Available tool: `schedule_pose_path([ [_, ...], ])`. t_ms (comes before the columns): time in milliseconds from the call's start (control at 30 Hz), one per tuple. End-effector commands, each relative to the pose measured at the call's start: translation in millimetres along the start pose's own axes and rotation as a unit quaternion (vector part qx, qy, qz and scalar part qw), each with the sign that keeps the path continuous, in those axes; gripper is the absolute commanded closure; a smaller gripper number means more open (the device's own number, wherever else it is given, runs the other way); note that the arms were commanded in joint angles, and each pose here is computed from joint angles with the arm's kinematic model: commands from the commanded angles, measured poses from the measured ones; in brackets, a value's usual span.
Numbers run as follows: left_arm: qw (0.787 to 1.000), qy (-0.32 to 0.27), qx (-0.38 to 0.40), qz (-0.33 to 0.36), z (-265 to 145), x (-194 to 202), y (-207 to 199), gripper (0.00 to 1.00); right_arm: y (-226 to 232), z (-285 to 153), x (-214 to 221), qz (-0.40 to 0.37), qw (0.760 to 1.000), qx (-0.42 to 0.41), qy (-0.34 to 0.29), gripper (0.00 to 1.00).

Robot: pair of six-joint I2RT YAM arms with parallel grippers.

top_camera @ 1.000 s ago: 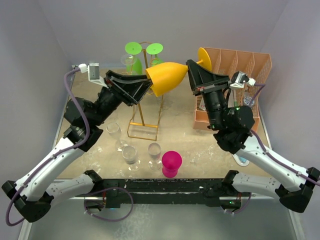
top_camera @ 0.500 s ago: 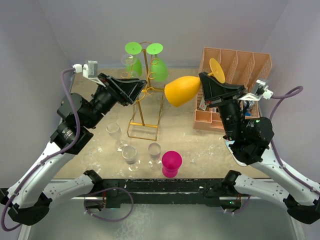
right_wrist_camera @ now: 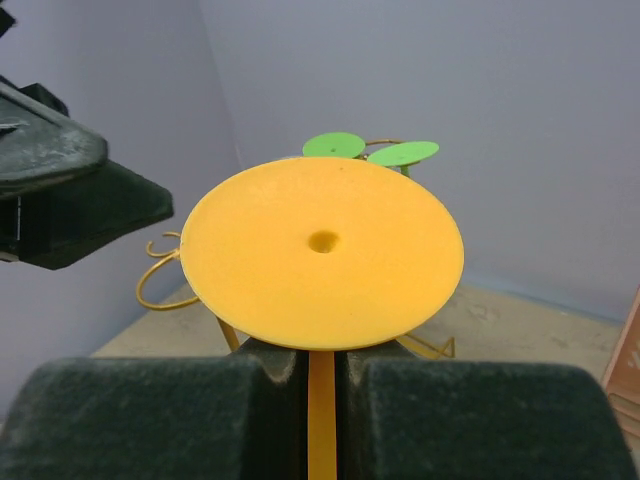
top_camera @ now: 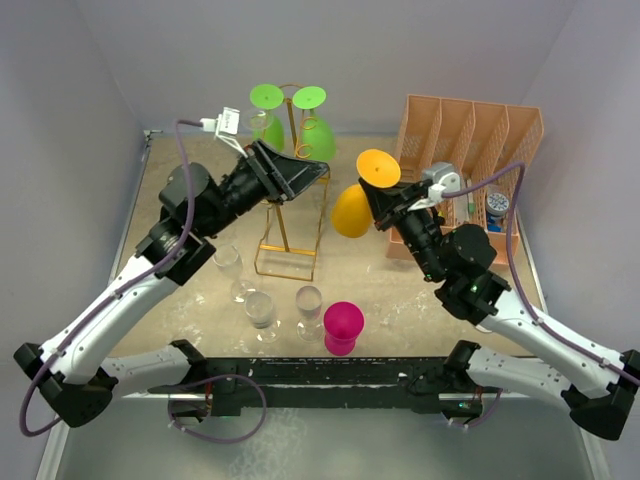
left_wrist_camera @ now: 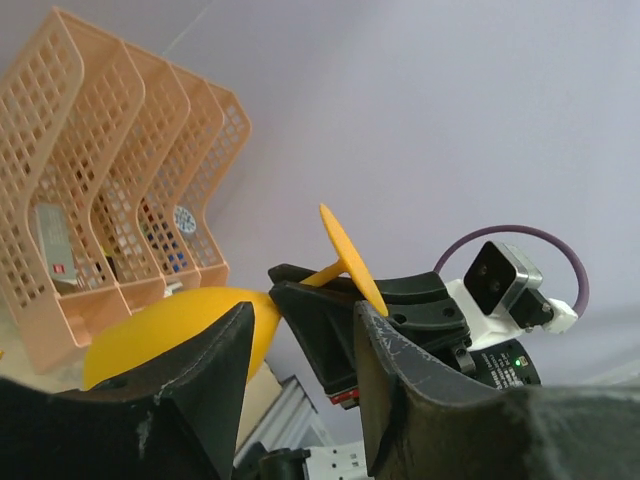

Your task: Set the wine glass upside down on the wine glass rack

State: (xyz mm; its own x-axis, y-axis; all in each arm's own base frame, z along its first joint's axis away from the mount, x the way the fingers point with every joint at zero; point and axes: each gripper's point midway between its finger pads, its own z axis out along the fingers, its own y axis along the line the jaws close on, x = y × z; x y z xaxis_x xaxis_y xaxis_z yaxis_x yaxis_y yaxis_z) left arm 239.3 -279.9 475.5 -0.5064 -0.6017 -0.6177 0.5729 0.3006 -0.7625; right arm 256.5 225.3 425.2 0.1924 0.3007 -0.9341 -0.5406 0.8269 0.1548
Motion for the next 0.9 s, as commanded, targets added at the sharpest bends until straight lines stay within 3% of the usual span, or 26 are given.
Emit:
schedule_pose_path([
  [0,0.996,0.027,0.048,-0.066,5.8,0.2,-32.1,0.59,7.3,8.2,-15.1,-0.026,0.999,-0.017,-0.02,1.0],
  [233,0.995,0.011,0.033,-0.09,4.7,-4.5,-28.1,0.59,15.0,15.7,0.0,-0.056,0.998,-0.038,0.007,1.0],
  [567,0.994,-0.012,-0.059,-0.093,9.1,-2.5,14.5,0.6,40.2,14.5,-8.9,-0.071,0.991,-0.111,-0.019,1.0],
  [867,0.992,0.022,-0.01,-0.121,12.5,8.3,-3.6,0.72,55.3,11.6,-3.2,-0.077,0.984,-0.156,-0.026,1.0],
])
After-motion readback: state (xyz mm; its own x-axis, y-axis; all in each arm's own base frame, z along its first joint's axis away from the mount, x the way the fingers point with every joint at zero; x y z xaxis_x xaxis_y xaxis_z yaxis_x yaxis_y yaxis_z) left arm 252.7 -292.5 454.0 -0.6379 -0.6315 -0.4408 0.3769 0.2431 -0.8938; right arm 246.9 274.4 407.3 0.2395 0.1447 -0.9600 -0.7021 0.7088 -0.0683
